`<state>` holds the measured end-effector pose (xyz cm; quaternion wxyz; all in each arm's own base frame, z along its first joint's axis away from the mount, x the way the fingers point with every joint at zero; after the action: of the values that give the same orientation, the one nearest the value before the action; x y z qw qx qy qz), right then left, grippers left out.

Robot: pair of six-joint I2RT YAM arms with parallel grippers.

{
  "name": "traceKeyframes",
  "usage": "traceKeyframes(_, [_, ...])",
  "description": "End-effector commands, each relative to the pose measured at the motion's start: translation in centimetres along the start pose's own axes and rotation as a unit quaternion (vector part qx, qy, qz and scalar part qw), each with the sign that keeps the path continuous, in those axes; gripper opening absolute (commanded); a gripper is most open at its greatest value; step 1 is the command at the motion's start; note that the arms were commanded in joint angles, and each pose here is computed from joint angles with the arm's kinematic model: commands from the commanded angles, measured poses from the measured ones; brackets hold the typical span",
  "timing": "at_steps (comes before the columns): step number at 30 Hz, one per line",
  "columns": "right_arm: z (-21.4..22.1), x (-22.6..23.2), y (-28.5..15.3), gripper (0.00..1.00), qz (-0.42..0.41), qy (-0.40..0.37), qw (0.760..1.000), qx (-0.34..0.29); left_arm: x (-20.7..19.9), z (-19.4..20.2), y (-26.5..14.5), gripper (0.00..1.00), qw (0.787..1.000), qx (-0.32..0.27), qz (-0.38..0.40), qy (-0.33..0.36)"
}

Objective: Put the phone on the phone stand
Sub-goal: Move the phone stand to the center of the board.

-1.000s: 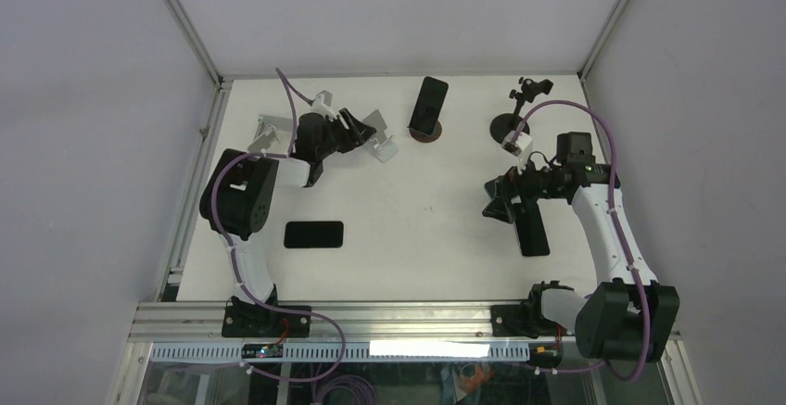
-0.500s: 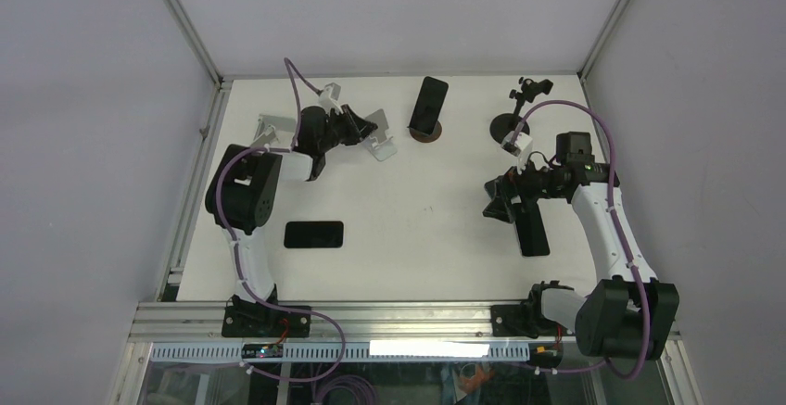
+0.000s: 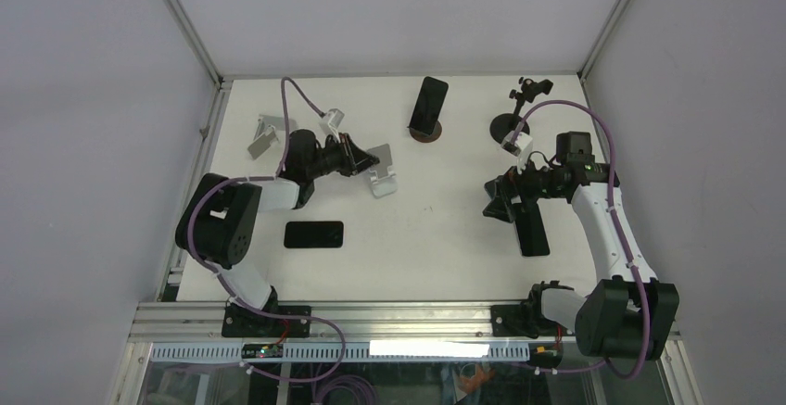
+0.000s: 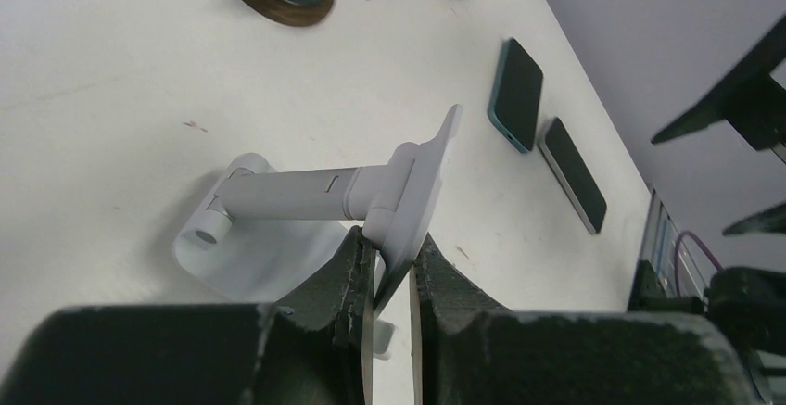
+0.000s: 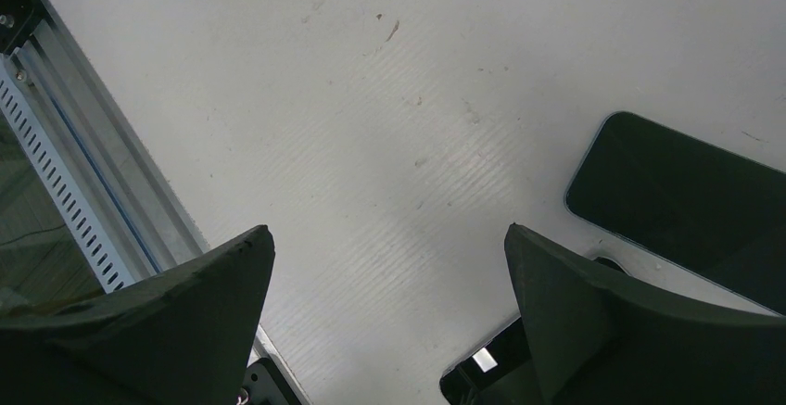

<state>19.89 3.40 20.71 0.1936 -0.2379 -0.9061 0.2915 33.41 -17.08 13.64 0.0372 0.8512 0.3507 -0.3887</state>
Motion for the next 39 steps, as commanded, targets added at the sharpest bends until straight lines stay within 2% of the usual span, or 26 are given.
traceKeyframes(1, [-0.9,-0.4,-0.3,0.99,0.01,-0.018,1.0,-0.018,-3.9,0.5,-1.2,0.0,0.996,0.004,0.077,0.048])
traceKeyframes(7, [-0.8,-0.5,-0.2,0.99,0.008,-0.017,1.0,-0.018,-5.3,2.8,-1.7,0.0,0.993,0.028,0.084,0.073])
traceKeyframes(13, [-0.7,-0.6,-0.1,0.99,0.008,-0.015,1.0,-0.016,-6.4,5.3,-0.9,0.0,0.985,0.055,0.127,0.099])
traceKeyframes(18, [-0.6,-0.7,-0.1,0.99,0.009,-0.015,1.0,-0.016,-6.3,6.5,-0.3,0.0,0.983,0.068,0.14,0.094])
traceKeyframes(19, [-0.6,-0.7,0.0,0.99,0.009,-0.014,1.0,-0.015,-6.1,6.7,-0.3,0.03,0.984,0.069,0.136,0.091])
traceKeyframes(24, [-0.5,-0.7,0.0,0.99,0.009,-0.012,1.0,-0.014,-5.3,7.0,-0.6,0.37,0.99,0.06,0.089,0.086])
traceKeyframes(28, [-0.4,-0.8,0.0,0.99,0.009,-0.009,1.0,-0.015,-5.2,6.5,-1.5,0.54,0.993,0.046,0.048,0.094])
traceKeyframes(32, [-0.3,-1.0,-0.1,0.99,0.011,-0.005,1.0,-0.015,-5.3,5.8,-2.7,0.62,0.994,0.032,0.0,0.101])
traceKeyframes(39, [0.1,-1.4,-0.4,0.99,0.023,0.005,1.0,-0.015,-6.5,3.7,-5.4,0.69,0.99,0.002,-0.066,0.126])
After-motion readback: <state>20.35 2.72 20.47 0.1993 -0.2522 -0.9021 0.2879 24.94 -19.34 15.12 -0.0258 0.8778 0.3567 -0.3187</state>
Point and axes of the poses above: each gripper's point midway between its finger pads, its own y axis out along the fingers, its own x axis along the line the jaws close on, z = x × y, the point moved 9 cm from there along -y, back along the fingers, and after that the axes turned 5 degrees about -y, right-handed, at the moved point
